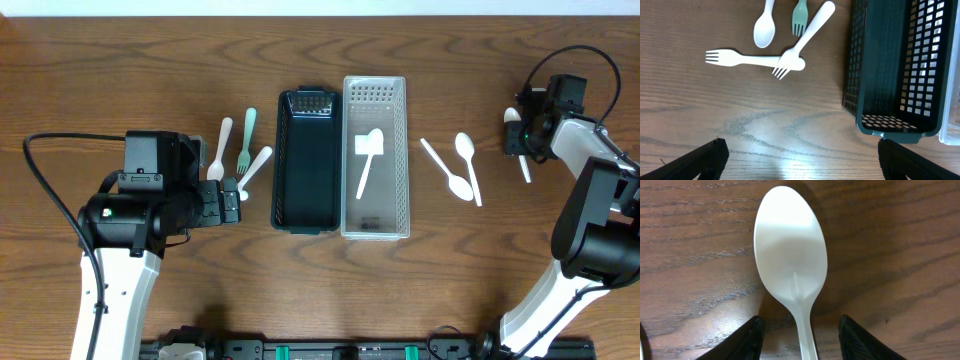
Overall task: Pack container
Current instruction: 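Move the right gripper back and grasp another white spoon, then carry the spoon into the clear tray and release it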
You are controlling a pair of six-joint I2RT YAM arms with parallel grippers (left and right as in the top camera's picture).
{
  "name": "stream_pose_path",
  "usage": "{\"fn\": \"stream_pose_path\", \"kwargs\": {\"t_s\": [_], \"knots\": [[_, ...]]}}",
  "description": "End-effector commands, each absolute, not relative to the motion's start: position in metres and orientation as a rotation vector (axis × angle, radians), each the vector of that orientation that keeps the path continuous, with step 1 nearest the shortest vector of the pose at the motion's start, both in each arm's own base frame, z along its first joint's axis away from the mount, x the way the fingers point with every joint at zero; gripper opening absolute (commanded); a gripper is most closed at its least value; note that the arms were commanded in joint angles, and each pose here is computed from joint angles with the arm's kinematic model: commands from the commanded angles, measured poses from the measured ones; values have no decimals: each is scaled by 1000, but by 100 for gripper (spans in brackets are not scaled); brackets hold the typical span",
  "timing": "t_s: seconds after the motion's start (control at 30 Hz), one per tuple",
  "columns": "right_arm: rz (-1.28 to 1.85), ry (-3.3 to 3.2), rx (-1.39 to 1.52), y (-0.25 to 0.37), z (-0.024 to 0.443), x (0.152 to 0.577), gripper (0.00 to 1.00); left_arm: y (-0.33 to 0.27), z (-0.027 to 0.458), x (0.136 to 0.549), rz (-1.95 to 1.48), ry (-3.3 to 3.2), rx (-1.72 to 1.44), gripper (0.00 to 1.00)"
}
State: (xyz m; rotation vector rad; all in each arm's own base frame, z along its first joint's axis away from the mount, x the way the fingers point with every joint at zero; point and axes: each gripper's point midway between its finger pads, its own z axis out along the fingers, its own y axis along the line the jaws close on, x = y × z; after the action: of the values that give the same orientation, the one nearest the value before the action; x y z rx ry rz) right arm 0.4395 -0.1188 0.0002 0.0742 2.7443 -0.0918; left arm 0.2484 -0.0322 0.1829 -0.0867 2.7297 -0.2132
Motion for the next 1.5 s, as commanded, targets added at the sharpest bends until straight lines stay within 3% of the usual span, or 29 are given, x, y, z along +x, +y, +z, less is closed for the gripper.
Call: {"fn": "stream_pose_path", "kwargs": {"t_s": [0.0, 0.13, 0.33, 0.43, 0.57, 0.7, 0.87, 1.03, 1.2, 1.4, 1.47], "knots": [[-67, 2777, 117, -119, -15, 434, 45, -29, 186, 249, -191, 2728, -73, 98], [-55, 2788, 161, -118, -19, 431, 37, -29, 186, 249, -191, 2729, -74, 98], [-19, 2799, 331, -116, -22, 425, 12, -29, 186, 249, -191, 2729, -74, 98], [-6, 2797, 373, -115, -20, 425, 5, -29, 186, 249, -191, 2729, -74, 98], [70, 2775, 385, -106, -2, 426, 5, -29, 186, 249, -191, 2729, -74, 98], [203, 2689, 396, -87, 47, 435, 3, -29, 186, 249, -191, 2728, -74, 98], [421, 2529, 340, -28, 137, 436, 1, -29, 186, 250, -191, 2727, -73, 98], [554, 2493, 268, 52, 188, 413, 1, -29, 186, 250, -191, 2727, -73, 98], [567, 2580, 135, 133, 176, 393, 1, -29, 186, 250, -191, 2727, -73, 98], [343, 2690, 86, 177, 114, 388, 1, -29, 186, 249, -191, 2728, -73, 98], [336, 2710, 53, 188, 95, 391, 13, -29, 186, 249, -191, 2728, -73, 98]]}}
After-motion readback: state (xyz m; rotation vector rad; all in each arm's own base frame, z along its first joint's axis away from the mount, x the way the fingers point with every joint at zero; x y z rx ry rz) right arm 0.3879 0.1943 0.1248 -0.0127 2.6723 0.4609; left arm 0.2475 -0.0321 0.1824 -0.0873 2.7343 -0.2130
